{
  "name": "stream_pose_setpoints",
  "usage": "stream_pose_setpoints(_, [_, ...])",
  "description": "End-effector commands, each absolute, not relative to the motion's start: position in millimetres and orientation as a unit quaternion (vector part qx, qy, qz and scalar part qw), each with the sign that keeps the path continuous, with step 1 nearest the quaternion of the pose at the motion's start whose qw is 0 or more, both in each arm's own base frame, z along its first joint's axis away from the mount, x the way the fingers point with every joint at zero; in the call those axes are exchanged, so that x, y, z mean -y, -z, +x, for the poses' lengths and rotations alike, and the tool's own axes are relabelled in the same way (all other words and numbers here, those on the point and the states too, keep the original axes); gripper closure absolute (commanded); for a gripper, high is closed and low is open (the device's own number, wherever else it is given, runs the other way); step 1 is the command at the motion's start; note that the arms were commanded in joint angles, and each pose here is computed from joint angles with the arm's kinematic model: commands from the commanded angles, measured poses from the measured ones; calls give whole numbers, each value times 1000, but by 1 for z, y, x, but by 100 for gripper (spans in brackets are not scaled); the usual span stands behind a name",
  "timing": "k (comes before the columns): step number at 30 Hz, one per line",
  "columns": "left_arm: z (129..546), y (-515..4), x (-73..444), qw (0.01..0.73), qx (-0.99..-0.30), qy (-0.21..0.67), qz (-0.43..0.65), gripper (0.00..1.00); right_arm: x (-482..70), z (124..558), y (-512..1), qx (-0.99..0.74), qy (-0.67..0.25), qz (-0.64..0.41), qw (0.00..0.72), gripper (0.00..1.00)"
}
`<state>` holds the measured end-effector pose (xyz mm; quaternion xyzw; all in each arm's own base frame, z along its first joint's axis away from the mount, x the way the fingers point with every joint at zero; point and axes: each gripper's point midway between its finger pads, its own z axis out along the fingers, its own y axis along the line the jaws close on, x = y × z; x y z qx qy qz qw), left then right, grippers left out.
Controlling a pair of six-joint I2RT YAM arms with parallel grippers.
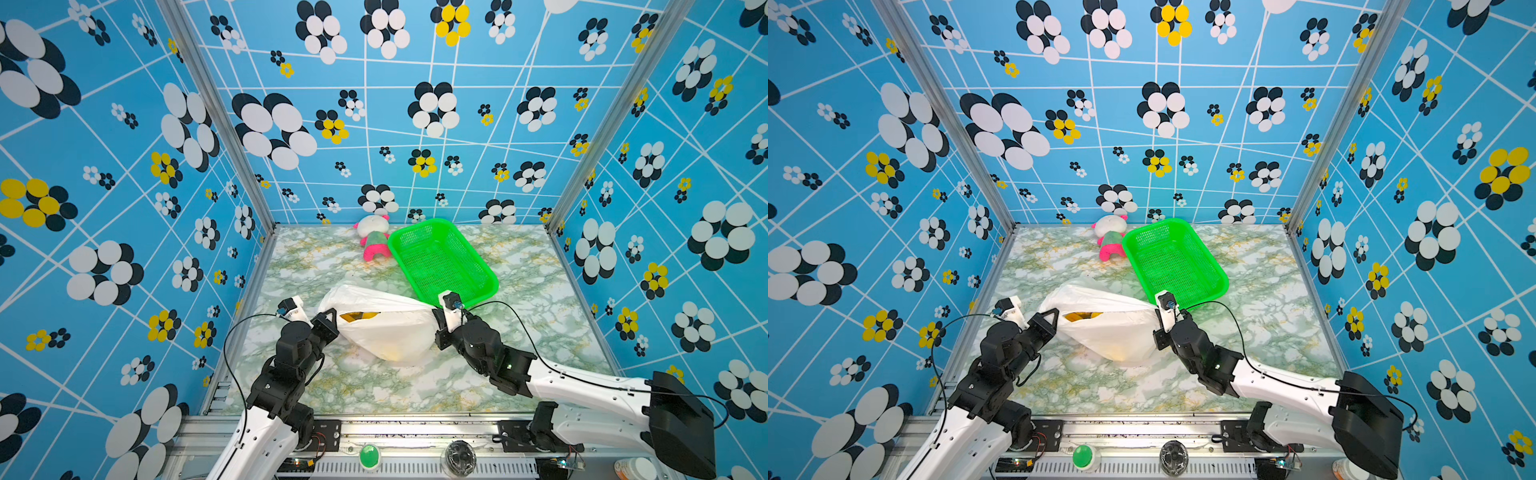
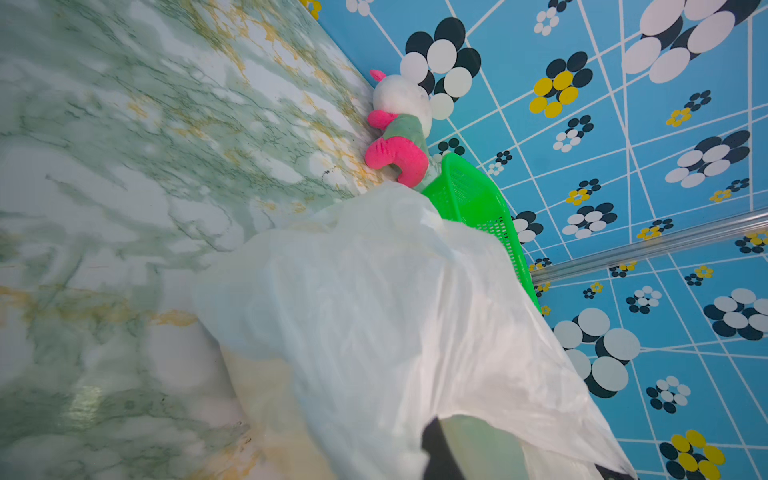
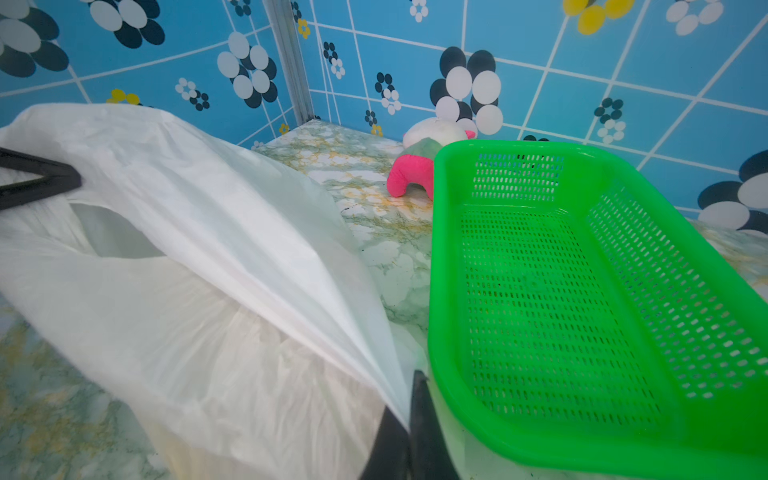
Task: Untie the knot of the plastic bag and take out the fruit
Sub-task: 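Spread the bag opening apart with both grippers, exposing the yellow fruit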
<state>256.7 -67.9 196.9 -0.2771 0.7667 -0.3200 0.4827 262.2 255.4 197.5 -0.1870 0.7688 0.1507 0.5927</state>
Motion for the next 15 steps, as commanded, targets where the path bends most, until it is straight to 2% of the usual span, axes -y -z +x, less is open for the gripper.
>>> stream_pose_setpoints(1, [260,-212,50,503,-753,309,-292,87,-223,275,-206,-771,-135,-103,613,100])
stream_pose_setpoints(2, [261,-212,48,503,-751,311,-293,84,-220,275,-207,-773,-136,-98,612,100])
stream_pose_setpoints(3, [263,-213,47,501,-751,315,-293,80,-219,274,-208,-773,-138,-99,611,94])
stream_pose_setpoints(4, [264,-214,48,499,-750,322,-290,74,-224,271,-210,-773,-148,-112,606,81])
stream_pose_setpoints(7, [270,-227,68,492,-749,367,-249,50,-252,255,-220,-762,-198,-176,591,53])
stream_pose_setpoints(9, [273,-238,82,487,-750,392,-215,44,-267,244,-226,-753,-206,-207,590,37])
stream_pose_setpoints(13, [271,-250,92,490,-765,378,-179,25,-284,243,-228,-765,-175,-228,576,26])
stream_pose_setpoints(15, [266,-259,93,505,-770,357,-156,14,-287,249,-225,-778,-145,-219,571,17])
